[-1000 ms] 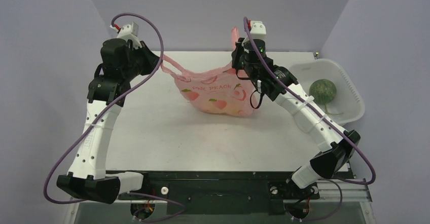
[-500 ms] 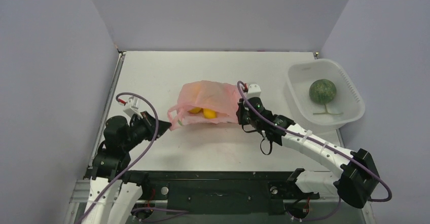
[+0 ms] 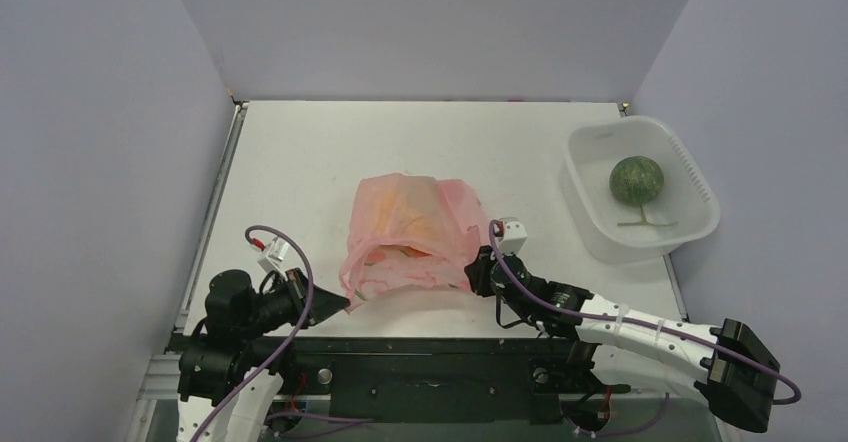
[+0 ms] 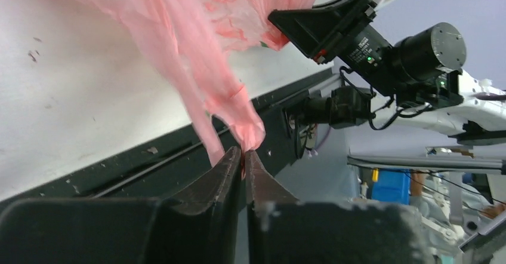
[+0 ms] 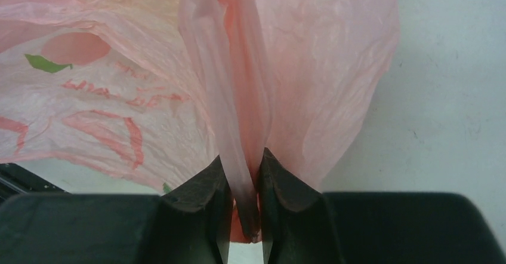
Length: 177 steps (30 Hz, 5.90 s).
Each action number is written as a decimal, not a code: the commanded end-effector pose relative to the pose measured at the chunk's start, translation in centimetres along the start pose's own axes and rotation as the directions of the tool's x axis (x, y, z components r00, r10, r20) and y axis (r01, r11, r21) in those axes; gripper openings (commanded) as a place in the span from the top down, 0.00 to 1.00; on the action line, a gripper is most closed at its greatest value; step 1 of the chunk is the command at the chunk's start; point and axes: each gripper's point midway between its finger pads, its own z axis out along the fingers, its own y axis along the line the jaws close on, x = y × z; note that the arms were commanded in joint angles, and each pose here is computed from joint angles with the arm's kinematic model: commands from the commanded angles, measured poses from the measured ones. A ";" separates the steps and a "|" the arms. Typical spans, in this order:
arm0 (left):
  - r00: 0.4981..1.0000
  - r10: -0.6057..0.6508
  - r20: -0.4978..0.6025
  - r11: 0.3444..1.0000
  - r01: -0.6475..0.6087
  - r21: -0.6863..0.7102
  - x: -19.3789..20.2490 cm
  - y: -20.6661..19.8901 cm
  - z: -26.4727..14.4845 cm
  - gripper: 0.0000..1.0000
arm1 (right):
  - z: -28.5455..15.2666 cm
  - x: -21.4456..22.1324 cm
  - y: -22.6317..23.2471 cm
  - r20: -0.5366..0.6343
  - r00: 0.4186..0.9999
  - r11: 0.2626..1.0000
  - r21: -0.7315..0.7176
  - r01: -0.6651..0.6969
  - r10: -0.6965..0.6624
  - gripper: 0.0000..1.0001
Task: Take the fake fruits out of the plastic bag
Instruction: Adjust the plastic bag at the center of the board.
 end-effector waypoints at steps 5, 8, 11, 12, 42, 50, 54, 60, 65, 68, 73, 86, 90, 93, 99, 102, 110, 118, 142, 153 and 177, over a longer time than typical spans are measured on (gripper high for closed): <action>0.996 0.086 -0.015 0.994 -0.087 -0.070 0.0 -0.6 -2.1 0.72 | -0.2 1.0 -0.2 0.082 0.985 0.988 -0.047 -0.150 0.153 0.77; 0.970 0.207 0.130 0.969 -0.185 -0.161 -3.9 -2.5 -4.6 0.66 | -0.6 1.2 -0.3 0.083 0.983 0.986 -0.056 -0.158 0.162 0.66; 0.916 0.300 0.265 0.946 -0.250 -0.205 -7.5 -4.5 -6.3 0.61 | -1.0 1.3 -0.1 0.081 0.983 0.985 -0.068 -0.159 0.165 0.45; 0.902 0.314 0.295 0.943 -0.260 -0.209 -8.5 -5.2 -6.6 0.60 | -1.2 1.2 0.1 0.082 0.983 0.984 -0.077 -0.160 0.166 0.42; 0.689 0.540 -0.483 0.707 -0.683 -0.183 -4.9 4.7 15.6 0.55 | -4.6 -2.9 -2.8 0.063 0.998 0.979 0.206 0.012 -0.025 0.16; 0.622 0.557 -0.550 0.699 -0.709 -0.094 -2.3 5.7 16.4 0.73 | -3.6 0.1 -2.0 0.017 0.997 0.987 0.142 -0.076 0.074 0.53; 0.629 0.602 -0.491 0.685 -0.724 -0.087 -2.9 4.6 15.8 0.98 | -3.6 1.7 -3.1 0.067 0.981 0.971 0.146 -0.191 0.183 0.81; 0.660 0.678 -0.325 0.680 -0.731 -0.066 -4.9 1.4 14.5 1.00 | -2.7 1.3 -2.3 0.257 0.840 0.878 -0.105 -0.467 0.478 1.00; 0.663 0.729 -0.170 0.676 -0.737 0.024 -5.3 -1.8 13.4 1.00 | -2.8 0.0 -1.7 0.279 0.885 0.927 -0.067 -0.369 0.372 0.98; 0.654 0.746 -0.127 0.664 -0.745 0.059 -5.3 -2.6 13.2 1.00 | -3.1 0.3 -2.3 0.209 0.958 0.973 0.074 -0.217 0.198 0.86; 0.649 0.748 -0.142 0.660 -0.749 0.055 -5.1 -2.2 13.5 1.00 | -4.3 -1.7 -1.7 0.159 0.987 0.989 0.148 0.006 -0.030 0.39; 0.600 0.792 -0.114 0.609 -0.791 0.067 -5.6 -2.5 13.4 1.00 | -7.4 -7.4 7.4 0.104 0.982 0.981 -0.093 0.170 -0.160 0.20; 0.581 0.807 -0.110 0.588 -0.808 0.046 -6.0 -2.2 13.3 1.00 | -5.5 -6.9 6.4 0.094 0.941 0.945 0.012 0.326 -0.325 0.12; 0.559 0.822 -0.109 0.565 -0.824 0.033 -6.3 -1.9 13.2 1.00 | -4.1 -6.1 5.2 0.068 0.893 0.893 0.116 0.435 -0.444 0.09; 0.553 0.830 -0.075 0.555 -0.832 0.012 -7.1 -1.9 13.0 1.00 | -2.2 -5.7 2.4 0.118 0.850 0.828 0.327 0.456 -0.514 0.04; 0.555 0.829 -0.066 0.557 -0.830 0.019 -7.0 -2.0 12.8 1.00 | -1.1 -6.1 0.2 0.128 0.837 0.777 0.468 0.421 -0.531 0.04; 0.549 0.832 -0.077 0.550 -0.835 -0.013 -7.3 -1.5 12.7 1.00 | -0.3 -8.9 -2.1 0.145 0.874 0.761 0.571 0.309 -0.464 0.42; 0.543 0.840 -0.023 0.541 -0.839 -0.049 -8.3 -2.2 11.6 1.00 | -3.8 -13.6 -1.3 0.238 0.881 0.828 0.502 0.249 -0.409 0.86; 0.654 0.755 -0.045 0.656 -0.754 0.035 -6.5 -4.0 9.9 0.63 | -8.3 -8.9 2.3 0.196 0.963 0.983 0.038 0.180 -0.183 0.20; 0.962 0.268 -0.059 0.960 -0.272 -0.064 -5.2 -5.9 5.5 0.57 | -10.0 -9.0 8.3 0.206 0.968 0.977 -0.128 0.170 -0.141 0.16; 0.932 0.226 -0.283 0.918 -0.301 -0.257 0.5 -1.2 3.9 0.46 | -12.2 -7.6 11.3 0.229 0.928 0.943 -0.082 0.321 -0.296 0.16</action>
